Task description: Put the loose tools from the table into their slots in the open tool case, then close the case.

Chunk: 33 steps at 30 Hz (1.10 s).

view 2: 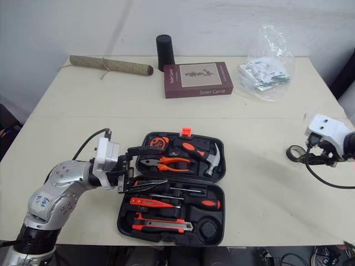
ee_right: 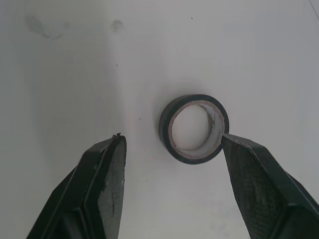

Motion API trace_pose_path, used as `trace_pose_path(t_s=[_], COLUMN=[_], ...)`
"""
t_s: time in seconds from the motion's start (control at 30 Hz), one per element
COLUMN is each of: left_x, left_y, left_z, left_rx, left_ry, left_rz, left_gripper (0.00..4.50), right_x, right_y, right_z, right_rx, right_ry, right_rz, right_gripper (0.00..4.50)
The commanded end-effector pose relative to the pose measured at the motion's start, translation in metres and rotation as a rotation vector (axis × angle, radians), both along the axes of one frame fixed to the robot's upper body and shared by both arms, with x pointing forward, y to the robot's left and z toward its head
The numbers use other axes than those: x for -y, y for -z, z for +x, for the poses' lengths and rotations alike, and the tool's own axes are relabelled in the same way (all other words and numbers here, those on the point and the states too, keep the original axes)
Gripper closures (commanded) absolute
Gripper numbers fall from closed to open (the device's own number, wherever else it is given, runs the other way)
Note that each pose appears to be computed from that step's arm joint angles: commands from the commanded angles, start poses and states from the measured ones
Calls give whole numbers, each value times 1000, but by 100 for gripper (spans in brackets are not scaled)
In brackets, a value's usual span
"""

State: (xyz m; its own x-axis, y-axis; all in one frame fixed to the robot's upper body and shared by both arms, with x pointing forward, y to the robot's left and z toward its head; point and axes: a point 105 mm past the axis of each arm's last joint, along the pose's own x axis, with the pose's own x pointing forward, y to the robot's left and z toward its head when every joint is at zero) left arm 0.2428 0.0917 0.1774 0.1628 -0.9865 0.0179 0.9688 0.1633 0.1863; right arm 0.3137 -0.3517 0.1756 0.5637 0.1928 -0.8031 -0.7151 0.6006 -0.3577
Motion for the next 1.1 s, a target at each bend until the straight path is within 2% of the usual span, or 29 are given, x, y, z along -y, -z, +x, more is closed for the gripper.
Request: trace_pose_path(t_s=[0.03,0.5,0.53,0.57,0.73,0.83,0.93,1.03,1.1], left_x=[9,18,18,18,18,18,16,11,3], left_y=[-6,-11,-12,-13,-14,-15,-12,-10,-10], left_z=[-9,-12,-12,-12,-12,-15,-22,-27,-30], left_rx=[51,69,72,74,76,76,69,59,65], left_ry=[55,73,72,71,68,84,127,155,171], left_rz=[0,-5,-3,-2,4,7,29,65,90], left_gripper=[0,0,0,0,0,0,0,0,0], right_x=[5,12,12,13,9,-6,-46,-93,-138], right_y=[-2,18,20,23,17,-3,-26,-37,-37], right_z=[3,13,12,13,21,21,13,-7,-30], right_rx=[-45,-154,-167,-167,-110,-90,-93,-120,-157], right_ry=[-1,16,17,19,-15,-112,-295,-456,-606], right_rz=[-17,-23,-15,-14,-26,-22,33,90,174], right_gripper=[129,129,186,214,441,446,446,446,446])
